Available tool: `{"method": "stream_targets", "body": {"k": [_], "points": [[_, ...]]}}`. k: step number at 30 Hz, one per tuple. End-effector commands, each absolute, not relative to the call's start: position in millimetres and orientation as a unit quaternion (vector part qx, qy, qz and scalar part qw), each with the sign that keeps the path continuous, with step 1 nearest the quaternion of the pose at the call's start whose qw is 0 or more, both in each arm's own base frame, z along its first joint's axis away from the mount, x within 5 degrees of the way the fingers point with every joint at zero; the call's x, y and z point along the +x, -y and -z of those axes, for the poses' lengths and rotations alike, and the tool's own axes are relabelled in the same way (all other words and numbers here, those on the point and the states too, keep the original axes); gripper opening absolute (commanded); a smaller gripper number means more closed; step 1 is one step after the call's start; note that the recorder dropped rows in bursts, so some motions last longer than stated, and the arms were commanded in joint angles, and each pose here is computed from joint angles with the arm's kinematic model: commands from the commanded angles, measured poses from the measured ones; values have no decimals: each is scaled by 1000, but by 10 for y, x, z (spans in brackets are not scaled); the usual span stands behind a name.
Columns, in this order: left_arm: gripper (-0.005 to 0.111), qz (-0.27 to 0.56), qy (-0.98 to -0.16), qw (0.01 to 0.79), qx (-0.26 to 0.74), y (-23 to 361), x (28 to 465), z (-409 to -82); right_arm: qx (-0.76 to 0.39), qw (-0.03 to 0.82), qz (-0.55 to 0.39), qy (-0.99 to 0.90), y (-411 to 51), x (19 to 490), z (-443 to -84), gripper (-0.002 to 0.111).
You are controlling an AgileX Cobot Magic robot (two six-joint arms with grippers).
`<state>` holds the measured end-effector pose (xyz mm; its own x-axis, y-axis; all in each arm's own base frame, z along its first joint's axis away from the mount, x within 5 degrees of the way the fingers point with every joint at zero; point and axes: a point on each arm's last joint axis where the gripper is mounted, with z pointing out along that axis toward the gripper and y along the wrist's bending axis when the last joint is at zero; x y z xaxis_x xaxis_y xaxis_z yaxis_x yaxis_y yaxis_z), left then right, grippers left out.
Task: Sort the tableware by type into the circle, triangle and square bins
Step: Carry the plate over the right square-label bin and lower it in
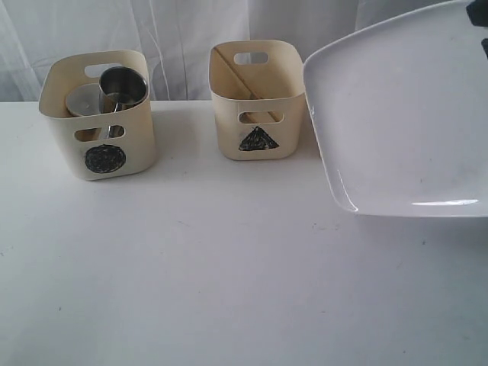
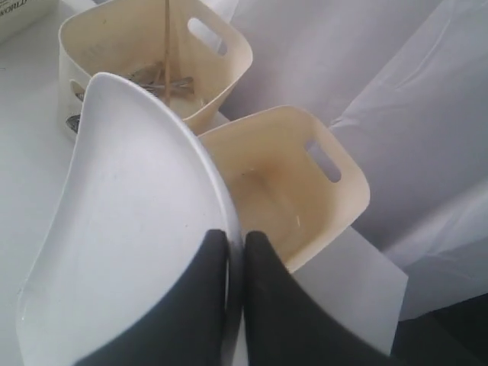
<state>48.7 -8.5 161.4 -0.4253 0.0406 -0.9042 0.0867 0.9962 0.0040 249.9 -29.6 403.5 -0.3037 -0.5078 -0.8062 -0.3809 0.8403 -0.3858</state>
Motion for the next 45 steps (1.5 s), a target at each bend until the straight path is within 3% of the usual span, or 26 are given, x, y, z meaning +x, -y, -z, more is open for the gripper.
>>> {"method": "stream_targets", "body": {"k": [1,11,22,27,33,38,45], "points": [[0,27,-846,531,32,89,482,-1591,-249,563,71,-785,299,2491,-4228,0],[0,27,-846,531,32,89,482,-1591,-206,622,134,-744,424,2626,-4522,0],[0,27,-846,531,32,89,482,-1591,-154,652,160,-725,636,3122,-4635,0],[0,27,-846,531,32,89,482,-1591,-115,658,192,-719,854,3599,-4475,0],[0,27,-846,531,32,89,482,-1591,-48,666,167,-726,1050,4164,-4144,0],[0,27,-846,531,32,89,482,-1591,-43,664,166,-727,918,4533,-3860,0],[0,27,-846,531,32,89,482,-1591,-53,650,154,-742,787,4703,-3602,0]]}}
